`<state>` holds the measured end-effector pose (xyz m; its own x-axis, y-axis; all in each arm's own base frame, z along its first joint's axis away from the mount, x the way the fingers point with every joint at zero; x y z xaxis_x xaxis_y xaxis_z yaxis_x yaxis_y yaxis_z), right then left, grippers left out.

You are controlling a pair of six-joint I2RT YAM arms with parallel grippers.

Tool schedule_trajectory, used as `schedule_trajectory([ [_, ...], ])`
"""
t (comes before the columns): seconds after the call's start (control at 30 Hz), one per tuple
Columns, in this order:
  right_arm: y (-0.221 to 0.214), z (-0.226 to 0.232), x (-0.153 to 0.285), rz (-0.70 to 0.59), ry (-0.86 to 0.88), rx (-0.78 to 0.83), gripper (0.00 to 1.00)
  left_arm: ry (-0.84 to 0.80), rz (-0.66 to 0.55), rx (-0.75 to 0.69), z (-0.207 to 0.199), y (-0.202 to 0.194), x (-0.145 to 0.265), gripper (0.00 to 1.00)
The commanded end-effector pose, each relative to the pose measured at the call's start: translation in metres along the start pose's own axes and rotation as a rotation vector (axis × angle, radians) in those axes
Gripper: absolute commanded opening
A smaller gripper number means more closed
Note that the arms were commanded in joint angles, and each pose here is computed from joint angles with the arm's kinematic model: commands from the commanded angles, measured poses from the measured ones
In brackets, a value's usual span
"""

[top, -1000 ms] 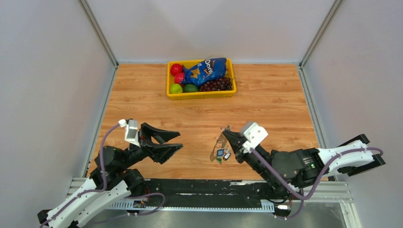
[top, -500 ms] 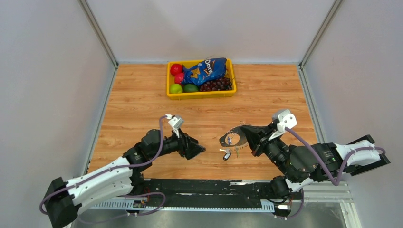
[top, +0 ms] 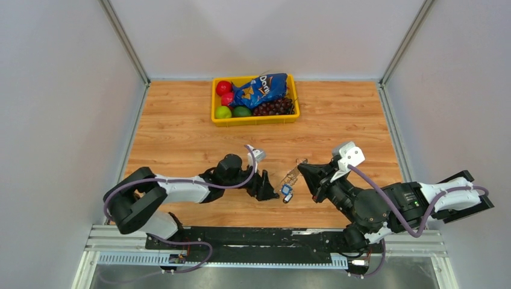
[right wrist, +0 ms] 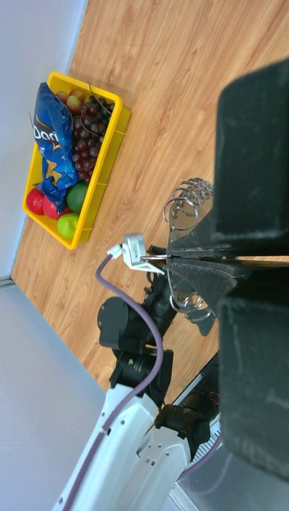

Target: Put the keys on the keyring

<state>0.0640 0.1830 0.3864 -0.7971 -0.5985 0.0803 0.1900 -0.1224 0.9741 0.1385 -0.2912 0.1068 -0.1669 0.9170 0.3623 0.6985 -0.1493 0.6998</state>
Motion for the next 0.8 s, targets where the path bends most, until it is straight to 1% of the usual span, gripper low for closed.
schedule_trajectory([
  [0.0, 0.014, 0.007, 0.001, -0.006, 0.025, -0.055, 0.0, -0.134, -0.066, -0.101, -0.016, 0.031, -0.021, 0.83],
  [0.27, 0.012, 0.007, -0.001, -0.001, 0.025, -0.049, 0.0, -0.137, -0.013, -0.102, -0.002, 0.038, -0.056, 0.83],
  [0.47, 0.011, 0.007, -0.001, 0.004, 0.035, -0.046, 0.0, -0.13, 0.03, -0.093, 0.01, 0.036, -0.076, 0.83],
  [0.77, 0.009, 0.002, 0.001, 0.001, 0.033, -0.046, 0.0, -0.141, 0.087, -0.066, 0.02, 0.024, -0.091, 0.73],
])
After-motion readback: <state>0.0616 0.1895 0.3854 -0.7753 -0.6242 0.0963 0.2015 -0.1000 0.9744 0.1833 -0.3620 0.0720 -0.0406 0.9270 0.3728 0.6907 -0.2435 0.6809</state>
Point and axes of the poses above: each gripper's point midway between its finger pads, its own x axis back along the fingers, its own z axis along the line the jaws close on, y = z × x, the point moved 5 cm from there along x, back along the fingers, and after that the axes turned 4 degrees about -x, right-handed, at the moved point
